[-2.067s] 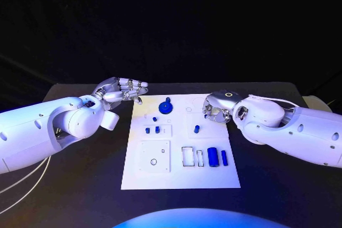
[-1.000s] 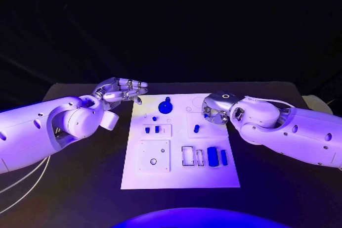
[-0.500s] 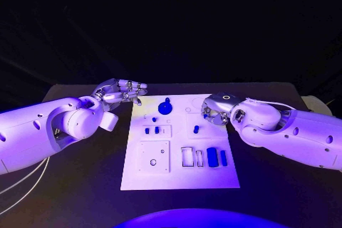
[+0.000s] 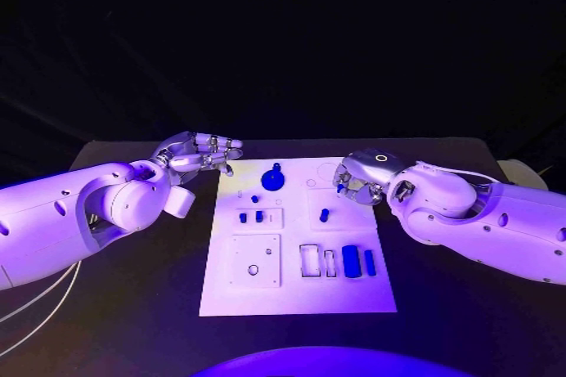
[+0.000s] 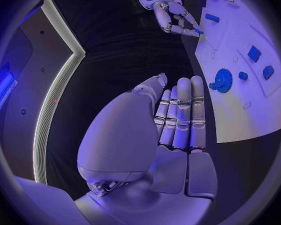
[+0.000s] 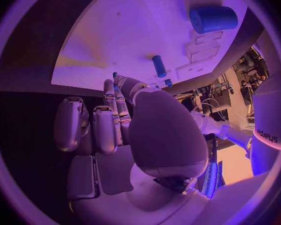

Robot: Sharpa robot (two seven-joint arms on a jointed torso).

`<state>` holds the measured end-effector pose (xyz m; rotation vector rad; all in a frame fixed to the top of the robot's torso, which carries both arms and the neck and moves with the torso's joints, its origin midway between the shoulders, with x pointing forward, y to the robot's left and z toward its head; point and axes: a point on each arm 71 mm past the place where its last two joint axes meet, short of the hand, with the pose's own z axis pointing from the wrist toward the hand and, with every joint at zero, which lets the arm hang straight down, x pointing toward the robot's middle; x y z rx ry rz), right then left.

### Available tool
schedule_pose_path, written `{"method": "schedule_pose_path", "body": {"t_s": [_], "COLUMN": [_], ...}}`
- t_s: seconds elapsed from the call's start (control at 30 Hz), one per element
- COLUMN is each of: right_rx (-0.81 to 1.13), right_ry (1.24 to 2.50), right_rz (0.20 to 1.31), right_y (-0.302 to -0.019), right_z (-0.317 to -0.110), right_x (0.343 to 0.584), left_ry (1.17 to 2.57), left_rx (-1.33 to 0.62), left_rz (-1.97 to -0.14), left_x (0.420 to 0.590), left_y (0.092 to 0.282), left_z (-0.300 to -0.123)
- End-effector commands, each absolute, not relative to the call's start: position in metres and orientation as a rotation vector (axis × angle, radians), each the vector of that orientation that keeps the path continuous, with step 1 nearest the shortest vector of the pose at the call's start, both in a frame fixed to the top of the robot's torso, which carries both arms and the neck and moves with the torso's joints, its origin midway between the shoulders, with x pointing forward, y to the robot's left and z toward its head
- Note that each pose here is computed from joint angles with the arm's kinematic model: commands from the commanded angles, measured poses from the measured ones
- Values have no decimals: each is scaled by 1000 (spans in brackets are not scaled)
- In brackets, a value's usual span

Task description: Assemble the parts on the task board

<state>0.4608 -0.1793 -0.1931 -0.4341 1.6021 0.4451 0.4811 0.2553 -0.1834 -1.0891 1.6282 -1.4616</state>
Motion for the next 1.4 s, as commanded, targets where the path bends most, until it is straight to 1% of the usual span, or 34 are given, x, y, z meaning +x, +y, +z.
{"method": "schedule_pose_path", "body": {"t_s": [0.03,0.17,0.23,0.33,0.5,0.63,0.87,1.1,1.4], "right_rx": [-424,-430,-444,-458,-494,-520,-547,-555,-564], "right_ry": [1560,1543,1532,1526,1523,1534,1578,1617,1647], "right_rz": [487,551,605,645,732,785,837,853,856], "right_y": [-176,-163,-149,-138,-110,-91,-66,-55,-50], "right_z": [-185,-178,-174,-173,-174,-181,-203,-220,-230], "right_x": [453,439,429,421,406,396,388,386,384], "left_ry": [1636,1637,1636,1636,1632,1627,1624,1628,1634], "left_rx": [-1078,-1077,-1074,-1071,-1071,-1071,-1070,-1067,-1067], "left_rz": [-1474,-1478,-1482,-1487,-1501,-1508,-1522,-1532,-1537], "left_x": [481,481,481,481,480,480,478,477,476], "left_y": [253,251,249,247,242,239,233,229,227], "left_z": [-183,-183,-182,-182,-182,-181,-180,-179,-179]}}
